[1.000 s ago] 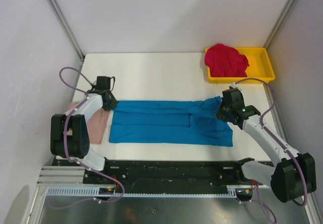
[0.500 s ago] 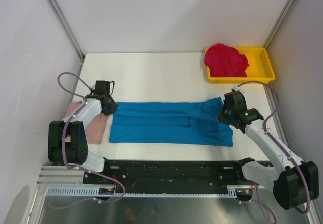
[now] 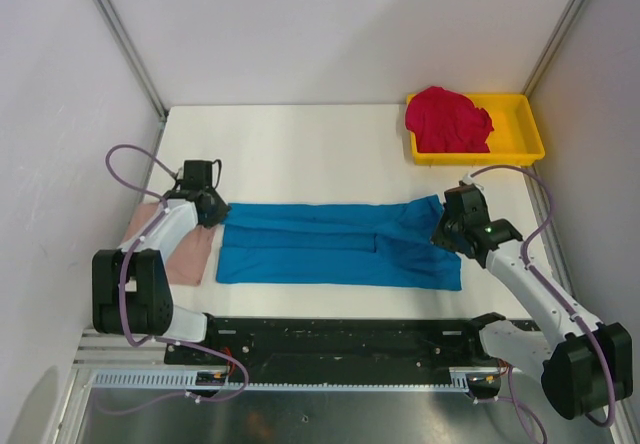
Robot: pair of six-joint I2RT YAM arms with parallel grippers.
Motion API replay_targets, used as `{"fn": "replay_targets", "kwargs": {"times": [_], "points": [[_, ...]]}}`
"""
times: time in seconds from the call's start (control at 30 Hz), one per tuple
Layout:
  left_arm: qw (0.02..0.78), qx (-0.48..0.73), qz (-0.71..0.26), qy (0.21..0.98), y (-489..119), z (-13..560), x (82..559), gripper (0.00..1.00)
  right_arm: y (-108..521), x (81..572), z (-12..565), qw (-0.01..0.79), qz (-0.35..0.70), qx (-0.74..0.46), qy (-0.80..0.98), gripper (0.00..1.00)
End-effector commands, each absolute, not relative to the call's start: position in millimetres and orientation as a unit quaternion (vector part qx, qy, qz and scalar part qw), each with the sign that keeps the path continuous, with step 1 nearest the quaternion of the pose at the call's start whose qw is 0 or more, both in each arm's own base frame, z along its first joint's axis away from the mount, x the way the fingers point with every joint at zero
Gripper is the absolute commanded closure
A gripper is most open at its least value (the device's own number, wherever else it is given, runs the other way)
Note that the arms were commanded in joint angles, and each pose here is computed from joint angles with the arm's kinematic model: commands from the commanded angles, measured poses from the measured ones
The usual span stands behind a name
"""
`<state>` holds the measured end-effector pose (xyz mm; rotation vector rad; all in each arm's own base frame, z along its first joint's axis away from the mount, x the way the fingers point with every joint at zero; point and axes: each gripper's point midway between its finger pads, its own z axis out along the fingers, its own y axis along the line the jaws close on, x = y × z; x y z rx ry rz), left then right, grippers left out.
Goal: Fold and stack the t-shirts
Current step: Fold the other side of the tshirt into a rectangle
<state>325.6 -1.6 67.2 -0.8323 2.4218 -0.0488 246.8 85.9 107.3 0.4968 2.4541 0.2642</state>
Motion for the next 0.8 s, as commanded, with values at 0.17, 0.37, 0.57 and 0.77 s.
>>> {"fn": "replay_targets", "kwargs": {"times": [0.17,0.37,0.57,0.77], "points": [[0.268,-0.341,-0.013,0.901,7,52,312,1.0,85,233,86,0.29,0.099,0.196,0.932,1.0],[0.262,-0.339,-0.022,0.903,5,48,310,0.62,87,227,72,0.279,0.106,0.183,0.937,0.72],[0.313,-0.305,-0.049,0.898,1,86,329,0.43,105,245,103,0.326,0.152,0.158,0.92,0.55],[0.304,-0.245,-0.085,0.917,-33,89,341,0.55,133,281,107,0.339,0.152,0.129,0.919,0.57]]}}
